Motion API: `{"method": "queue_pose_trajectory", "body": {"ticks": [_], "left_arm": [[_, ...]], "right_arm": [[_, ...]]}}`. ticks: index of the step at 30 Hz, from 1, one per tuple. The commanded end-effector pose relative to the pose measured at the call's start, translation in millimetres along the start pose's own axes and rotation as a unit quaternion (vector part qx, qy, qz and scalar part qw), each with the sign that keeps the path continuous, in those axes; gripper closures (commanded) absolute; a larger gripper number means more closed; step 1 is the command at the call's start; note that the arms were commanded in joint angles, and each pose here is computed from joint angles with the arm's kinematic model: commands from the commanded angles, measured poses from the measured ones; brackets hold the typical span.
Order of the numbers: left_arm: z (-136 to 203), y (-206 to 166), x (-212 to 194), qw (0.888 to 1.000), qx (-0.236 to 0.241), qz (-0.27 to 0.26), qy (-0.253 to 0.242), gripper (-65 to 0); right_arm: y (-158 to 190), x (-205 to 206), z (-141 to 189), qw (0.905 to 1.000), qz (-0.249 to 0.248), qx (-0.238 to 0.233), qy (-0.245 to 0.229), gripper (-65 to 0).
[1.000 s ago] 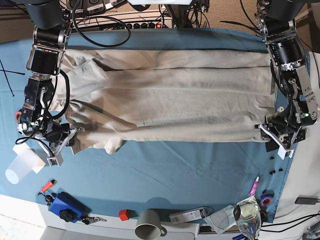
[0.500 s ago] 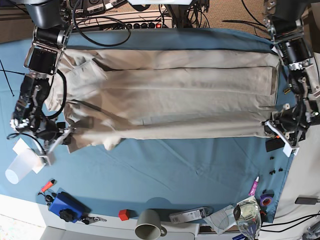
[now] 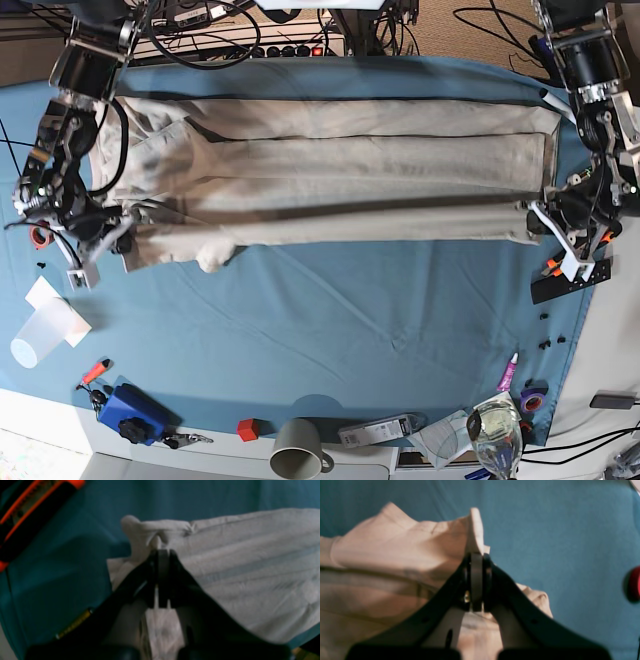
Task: Fold the T-shirt properly
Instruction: 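Lift both gripped side edges and fold them toward the shirt's collar edge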
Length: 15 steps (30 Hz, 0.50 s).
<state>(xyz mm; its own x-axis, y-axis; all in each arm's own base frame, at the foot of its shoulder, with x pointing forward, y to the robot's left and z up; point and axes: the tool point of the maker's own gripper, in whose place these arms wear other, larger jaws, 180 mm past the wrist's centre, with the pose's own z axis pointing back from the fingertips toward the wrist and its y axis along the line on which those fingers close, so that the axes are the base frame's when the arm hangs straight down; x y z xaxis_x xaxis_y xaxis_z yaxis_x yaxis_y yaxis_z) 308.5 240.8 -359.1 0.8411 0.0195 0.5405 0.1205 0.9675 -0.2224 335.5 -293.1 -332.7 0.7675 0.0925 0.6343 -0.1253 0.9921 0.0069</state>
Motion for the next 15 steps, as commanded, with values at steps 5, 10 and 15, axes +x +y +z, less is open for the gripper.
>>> {"method": "queue_pose_trajectory", "body": {"ticks": [5, 10, 15], "left_arm": [[11, 2, 7, 1.000, 0.009, -0.018, -0.018, 0.0], [12, 2, 7, 1.000, 0.009, -0.020, -0.018, 0.0], [12, 1, 3, 1.000, 0.009, -0.020, -0.012, 0.0]], "right_arm": [[-9, -2, 20, 0.9997, 0.007, -0.017, -0.017, 0.0], [-16, -15, 36, 0.9991, 0.008, -0.038, -0.018, 0.0], [-24, -31, 55, 0.9983, 0.001, -0.054, -0.020, 0.0]]}}
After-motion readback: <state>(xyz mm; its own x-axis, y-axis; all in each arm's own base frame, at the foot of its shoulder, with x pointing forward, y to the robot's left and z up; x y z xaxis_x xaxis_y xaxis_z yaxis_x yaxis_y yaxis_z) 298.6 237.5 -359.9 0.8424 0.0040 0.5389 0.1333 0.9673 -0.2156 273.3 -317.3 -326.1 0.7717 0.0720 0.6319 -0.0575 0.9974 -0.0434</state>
